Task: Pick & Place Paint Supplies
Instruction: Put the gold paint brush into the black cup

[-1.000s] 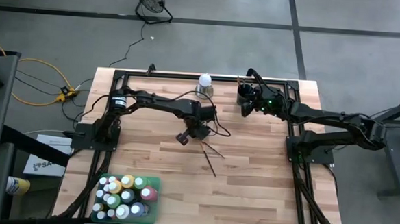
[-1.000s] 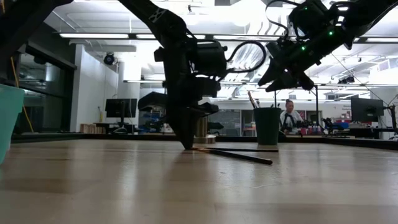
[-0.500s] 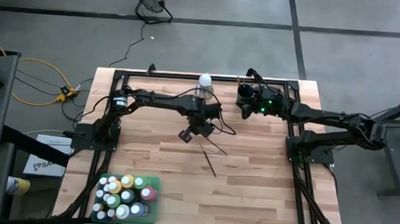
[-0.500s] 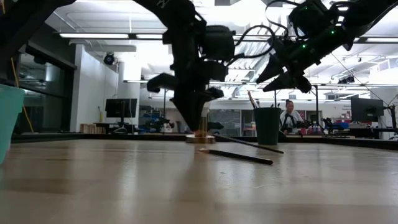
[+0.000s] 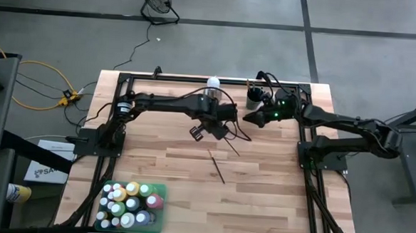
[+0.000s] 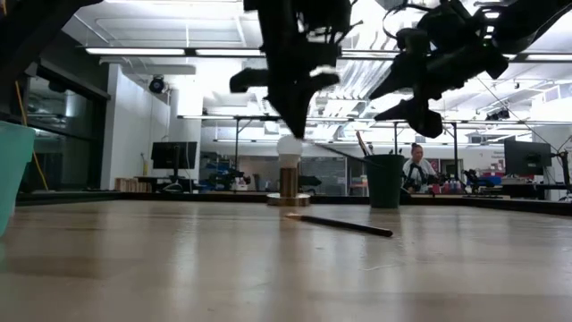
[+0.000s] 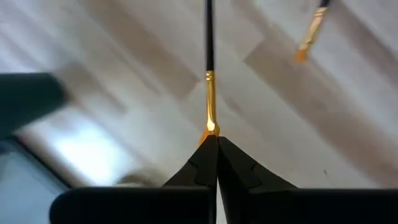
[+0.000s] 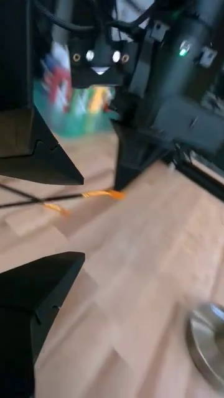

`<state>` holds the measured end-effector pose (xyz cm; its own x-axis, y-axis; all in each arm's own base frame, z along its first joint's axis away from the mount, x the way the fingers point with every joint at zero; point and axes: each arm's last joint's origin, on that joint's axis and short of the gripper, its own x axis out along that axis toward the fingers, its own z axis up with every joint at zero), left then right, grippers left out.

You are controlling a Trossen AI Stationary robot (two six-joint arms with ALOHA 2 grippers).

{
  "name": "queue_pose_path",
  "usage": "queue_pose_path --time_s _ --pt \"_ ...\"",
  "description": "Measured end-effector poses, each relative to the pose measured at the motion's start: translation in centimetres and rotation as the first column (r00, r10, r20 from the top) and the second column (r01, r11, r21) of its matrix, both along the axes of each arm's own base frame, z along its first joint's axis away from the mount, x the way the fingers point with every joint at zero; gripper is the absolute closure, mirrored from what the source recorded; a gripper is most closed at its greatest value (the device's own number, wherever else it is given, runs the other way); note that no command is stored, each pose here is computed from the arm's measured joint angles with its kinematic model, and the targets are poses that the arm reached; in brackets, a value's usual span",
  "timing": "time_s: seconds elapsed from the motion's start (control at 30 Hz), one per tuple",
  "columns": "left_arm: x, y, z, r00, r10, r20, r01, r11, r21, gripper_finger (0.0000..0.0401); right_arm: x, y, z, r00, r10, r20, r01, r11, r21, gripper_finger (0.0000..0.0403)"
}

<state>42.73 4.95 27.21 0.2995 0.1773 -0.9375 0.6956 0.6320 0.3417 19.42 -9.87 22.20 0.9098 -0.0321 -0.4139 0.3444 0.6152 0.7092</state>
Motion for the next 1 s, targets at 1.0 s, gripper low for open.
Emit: queue_pose_path --time_s 1.0 --pt "2.8 -5.0 6.8 0.934 -0.279 0.222 0.128 0.843 0.522 0.0401 0.5 1.5 1.1 0.903 0.389 0.183 -0.402 0.915 0.039 0.0222"
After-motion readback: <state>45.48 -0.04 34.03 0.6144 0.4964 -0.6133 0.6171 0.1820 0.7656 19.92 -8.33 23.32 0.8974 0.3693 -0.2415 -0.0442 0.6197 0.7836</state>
